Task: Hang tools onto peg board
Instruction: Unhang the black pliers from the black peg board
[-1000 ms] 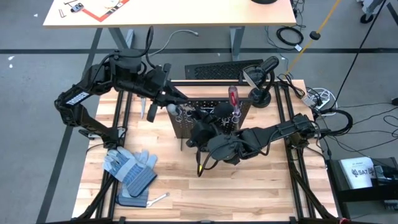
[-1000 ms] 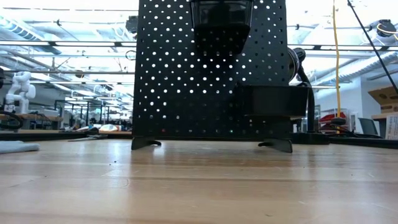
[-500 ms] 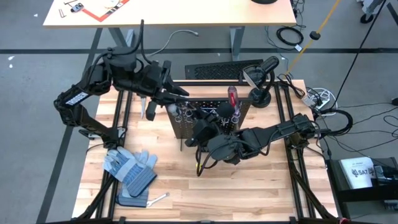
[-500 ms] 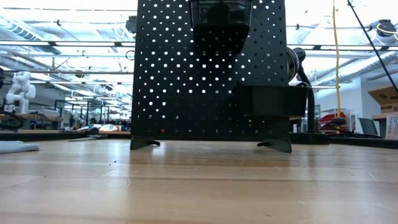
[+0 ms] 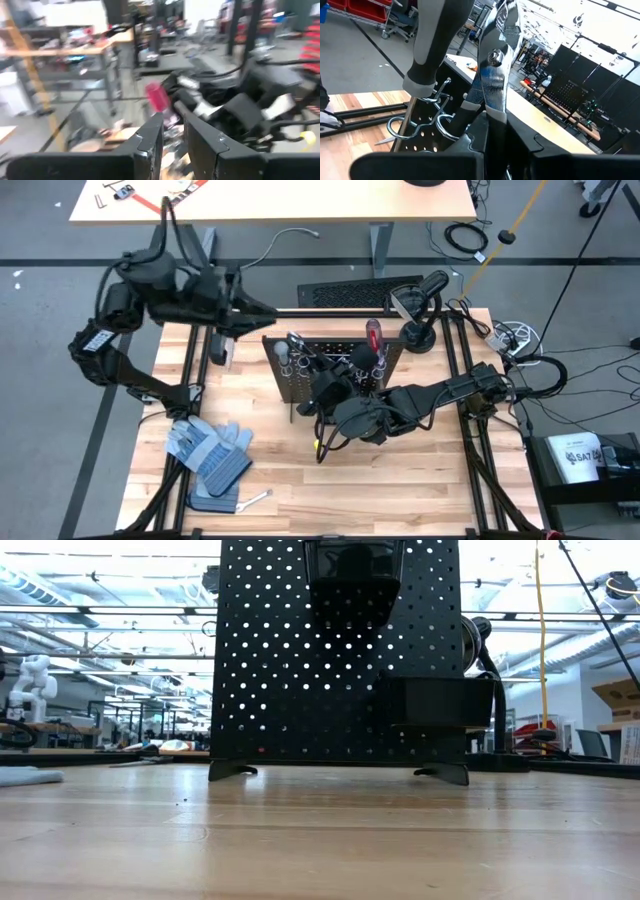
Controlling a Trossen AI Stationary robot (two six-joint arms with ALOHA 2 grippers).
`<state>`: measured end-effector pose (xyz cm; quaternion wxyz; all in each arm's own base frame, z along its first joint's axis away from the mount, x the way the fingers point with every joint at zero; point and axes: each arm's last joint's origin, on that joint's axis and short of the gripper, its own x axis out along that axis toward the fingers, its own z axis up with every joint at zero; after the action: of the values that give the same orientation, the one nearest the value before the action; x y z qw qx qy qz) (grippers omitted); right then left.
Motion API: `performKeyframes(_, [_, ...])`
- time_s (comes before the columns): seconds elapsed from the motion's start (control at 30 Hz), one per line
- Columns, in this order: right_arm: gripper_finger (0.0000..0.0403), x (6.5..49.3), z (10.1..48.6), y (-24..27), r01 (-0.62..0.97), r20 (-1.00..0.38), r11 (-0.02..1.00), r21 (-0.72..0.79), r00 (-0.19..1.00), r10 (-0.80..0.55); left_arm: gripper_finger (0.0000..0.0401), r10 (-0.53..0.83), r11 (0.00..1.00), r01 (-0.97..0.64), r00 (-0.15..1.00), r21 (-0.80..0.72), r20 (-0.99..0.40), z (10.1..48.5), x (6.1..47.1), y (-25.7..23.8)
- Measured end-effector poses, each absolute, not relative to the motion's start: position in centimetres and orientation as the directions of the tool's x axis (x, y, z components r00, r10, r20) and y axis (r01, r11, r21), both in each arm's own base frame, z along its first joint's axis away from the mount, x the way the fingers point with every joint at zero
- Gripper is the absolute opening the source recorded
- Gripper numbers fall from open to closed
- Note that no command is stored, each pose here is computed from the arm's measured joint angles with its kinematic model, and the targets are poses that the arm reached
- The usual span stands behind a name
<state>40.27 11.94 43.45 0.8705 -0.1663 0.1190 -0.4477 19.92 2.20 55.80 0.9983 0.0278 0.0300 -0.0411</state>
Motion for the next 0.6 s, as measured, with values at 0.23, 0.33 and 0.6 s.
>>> performKeyframes(0.23, [0.003, 40.2, 43.5, 12.2, 0.737, -0.058, 0.549, -0.394, 0.576, -0.815, 0.0087, 0.018, 0.998, -0.003, 0.968, 0.06, -0.249, 54.0, 19.3, 2.4])
performKeyframes(0.33, [0.0031, 40.2, 43.5, 12.2, 0.738, -0.058, 0.55, -0.392, 0.577, -0.815, 0.0087, 0.024, 0.998, -0.008, 0.963, 0.06, -0.269, 53.7, 19.8, 2.5])
performKeyframes(0.6, [0.003, 40.2, 43.5, 12.2, 0.736, -0.058, 0.551, -0.393, 0.578, -0.814, 0.0123, 0.012, 0.999, 0.005, 0.934, 0.046, -0.358, 52.5, 21.5, 2.7])
